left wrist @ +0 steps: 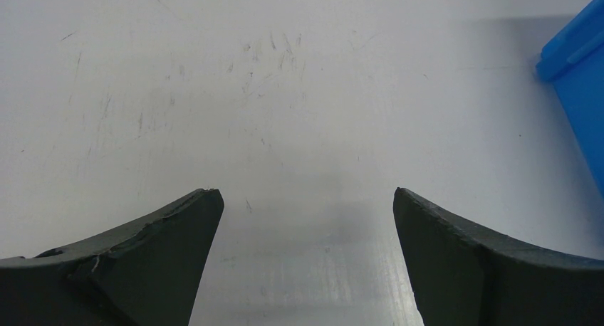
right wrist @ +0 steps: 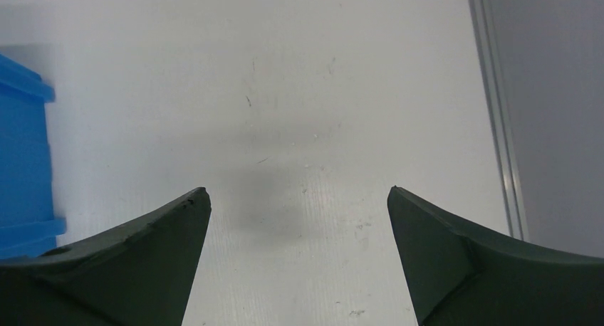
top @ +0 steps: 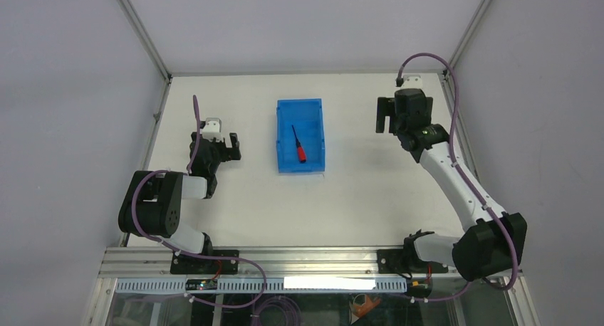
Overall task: Put the screwdriver in the bin
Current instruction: Reset both arms
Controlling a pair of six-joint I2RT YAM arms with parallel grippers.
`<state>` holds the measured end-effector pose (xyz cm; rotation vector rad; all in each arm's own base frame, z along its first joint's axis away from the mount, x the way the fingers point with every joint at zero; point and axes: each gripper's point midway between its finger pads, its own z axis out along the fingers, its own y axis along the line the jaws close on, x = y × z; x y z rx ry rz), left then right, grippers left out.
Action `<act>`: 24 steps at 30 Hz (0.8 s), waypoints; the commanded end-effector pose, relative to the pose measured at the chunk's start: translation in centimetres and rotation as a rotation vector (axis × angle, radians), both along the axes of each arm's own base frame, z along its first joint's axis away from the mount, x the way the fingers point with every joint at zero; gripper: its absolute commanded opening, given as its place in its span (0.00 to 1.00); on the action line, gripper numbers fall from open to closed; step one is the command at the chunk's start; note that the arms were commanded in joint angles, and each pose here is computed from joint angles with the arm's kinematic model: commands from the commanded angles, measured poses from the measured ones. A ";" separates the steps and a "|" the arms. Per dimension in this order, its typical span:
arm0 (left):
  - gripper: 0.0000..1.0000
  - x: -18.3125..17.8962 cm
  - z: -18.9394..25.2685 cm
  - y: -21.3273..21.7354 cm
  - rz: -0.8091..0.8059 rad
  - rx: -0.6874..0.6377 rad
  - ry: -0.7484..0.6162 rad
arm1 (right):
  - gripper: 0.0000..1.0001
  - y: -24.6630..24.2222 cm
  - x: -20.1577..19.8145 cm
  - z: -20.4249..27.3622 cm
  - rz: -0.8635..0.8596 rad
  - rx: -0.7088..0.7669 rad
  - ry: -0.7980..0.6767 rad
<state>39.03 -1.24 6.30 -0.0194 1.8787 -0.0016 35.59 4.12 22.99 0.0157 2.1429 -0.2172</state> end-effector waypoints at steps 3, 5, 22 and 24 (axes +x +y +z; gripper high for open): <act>0.99 0.4 1.6 0.1 -0.004 -0.017 -0.053 | 0.99 2.2 2.7 -3.2 0.035 0.171 -0.080; 0.99 0.3 1.6 0.1 -0.005 -0.017 -0.052 | 0.99 2.9 3.1 -4.6 0.045 0.201 -0.058; 0.99 0.4 1.6 0.1 -0.005 -0.016 -0.053 | 0.99 4.5 4.6 -10.0 0.078 0.228 0.091; 0.99 0.4 1.6 0.1 -0.006 -0.016 -0.053 | 0.99 4.5 4.7 -10.2 0.067 0.233 0.102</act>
